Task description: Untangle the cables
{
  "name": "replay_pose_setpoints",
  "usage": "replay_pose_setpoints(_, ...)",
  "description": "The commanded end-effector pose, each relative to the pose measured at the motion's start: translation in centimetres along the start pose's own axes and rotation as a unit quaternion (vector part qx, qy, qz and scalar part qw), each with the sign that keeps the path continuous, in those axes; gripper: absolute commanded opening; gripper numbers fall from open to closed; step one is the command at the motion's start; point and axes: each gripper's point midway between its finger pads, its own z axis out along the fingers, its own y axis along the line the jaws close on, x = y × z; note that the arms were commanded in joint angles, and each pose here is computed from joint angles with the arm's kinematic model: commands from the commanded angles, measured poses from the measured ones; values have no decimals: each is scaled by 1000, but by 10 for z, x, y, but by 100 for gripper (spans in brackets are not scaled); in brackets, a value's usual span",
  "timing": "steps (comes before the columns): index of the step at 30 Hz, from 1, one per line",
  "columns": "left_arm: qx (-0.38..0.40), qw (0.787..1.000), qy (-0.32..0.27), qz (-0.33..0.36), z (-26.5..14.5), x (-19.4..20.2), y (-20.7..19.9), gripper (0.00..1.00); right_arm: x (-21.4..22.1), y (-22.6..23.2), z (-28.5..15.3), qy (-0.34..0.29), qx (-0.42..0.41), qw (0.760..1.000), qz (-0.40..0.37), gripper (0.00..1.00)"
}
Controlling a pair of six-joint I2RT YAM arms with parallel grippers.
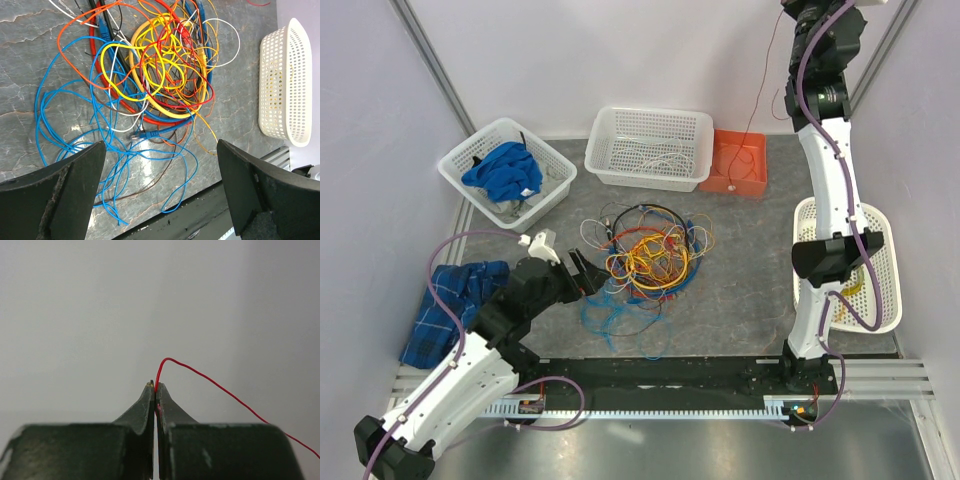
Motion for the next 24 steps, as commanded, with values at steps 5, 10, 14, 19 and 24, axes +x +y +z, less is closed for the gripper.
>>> replay_pose_setpoints(5,17,1000,-3,-1,4,1,-4,100,-84,36,-4,-119,-55,988,76,0)
replay_pose_setpoints(10,19,1000,-1,-5,7,3,-3,100,-64,18,5,-113,-36,990,72,0)
replay_pose_setpoints(14,20,1000,-1,-6,7,4,-2,100,-22,-3,12,-80,-16,996,47,0)
replay_pose_setpoints(19,18,1000,-5,-6,7,5,1,100,54,-45,13,-11,20,1000,8,0)
replay_pose_setpoints(24,18,1000,-6,-5,7,6,1,100,126,-77,-5,66,36,997,-7,0)
